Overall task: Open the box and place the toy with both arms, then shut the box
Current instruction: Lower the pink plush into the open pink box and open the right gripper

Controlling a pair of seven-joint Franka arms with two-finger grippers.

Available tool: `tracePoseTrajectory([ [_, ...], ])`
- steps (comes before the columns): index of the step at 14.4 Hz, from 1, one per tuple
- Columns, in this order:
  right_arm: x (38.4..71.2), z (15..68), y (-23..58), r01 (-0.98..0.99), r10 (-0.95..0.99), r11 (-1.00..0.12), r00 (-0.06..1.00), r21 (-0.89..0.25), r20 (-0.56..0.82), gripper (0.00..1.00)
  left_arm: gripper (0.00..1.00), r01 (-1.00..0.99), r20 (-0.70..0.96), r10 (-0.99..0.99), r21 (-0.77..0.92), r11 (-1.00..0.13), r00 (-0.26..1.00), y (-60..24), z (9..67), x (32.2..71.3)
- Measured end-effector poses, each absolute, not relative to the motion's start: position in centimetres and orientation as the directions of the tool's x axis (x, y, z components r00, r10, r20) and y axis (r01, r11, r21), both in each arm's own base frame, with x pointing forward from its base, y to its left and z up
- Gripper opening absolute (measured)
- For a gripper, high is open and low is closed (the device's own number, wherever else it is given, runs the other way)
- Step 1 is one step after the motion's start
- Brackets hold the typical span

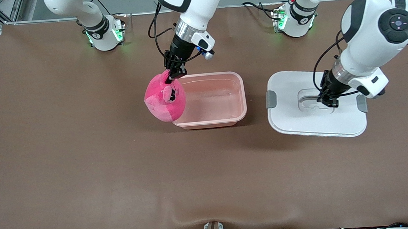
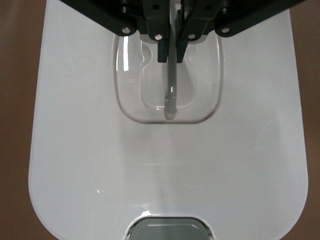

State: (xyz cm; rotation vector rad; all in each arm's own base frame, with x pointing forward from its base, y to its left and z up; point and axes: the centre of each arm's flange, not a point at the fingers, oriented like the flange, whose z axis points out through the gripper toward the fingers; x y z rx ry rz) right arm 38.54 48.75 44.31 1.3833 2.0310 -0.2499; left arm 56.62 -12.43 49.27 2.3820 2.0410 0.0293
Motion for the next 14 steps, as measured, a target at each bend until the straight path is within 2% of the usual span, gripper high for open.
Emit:
tracePoseTrajectory([
  [6,37.8,42.5,49.9,0.885,0.751,0.425,-0.227,0.191,-0.620,0.13,0.07,0.988,-0.047,0.987,0.015,-0.154,0.154,-8.6,49.3,57.3],
  [9,38.0,43.2,50.7,0.890,0.773,0.409,-0.221,0.202,-0.594,0.37,0.07,0.987,-0.048,0.986,0.014,-0.158,0.159,-8.8,49.2,57.2],
  [14,38.2,49.4,51.4,0.927,0.837,0.310,-0.161,0.212,-0.522,0.89,0.07,0.987,-0.048,0.986,0.013,-0.160,0.160,-8.9,49.2,57.2],
])
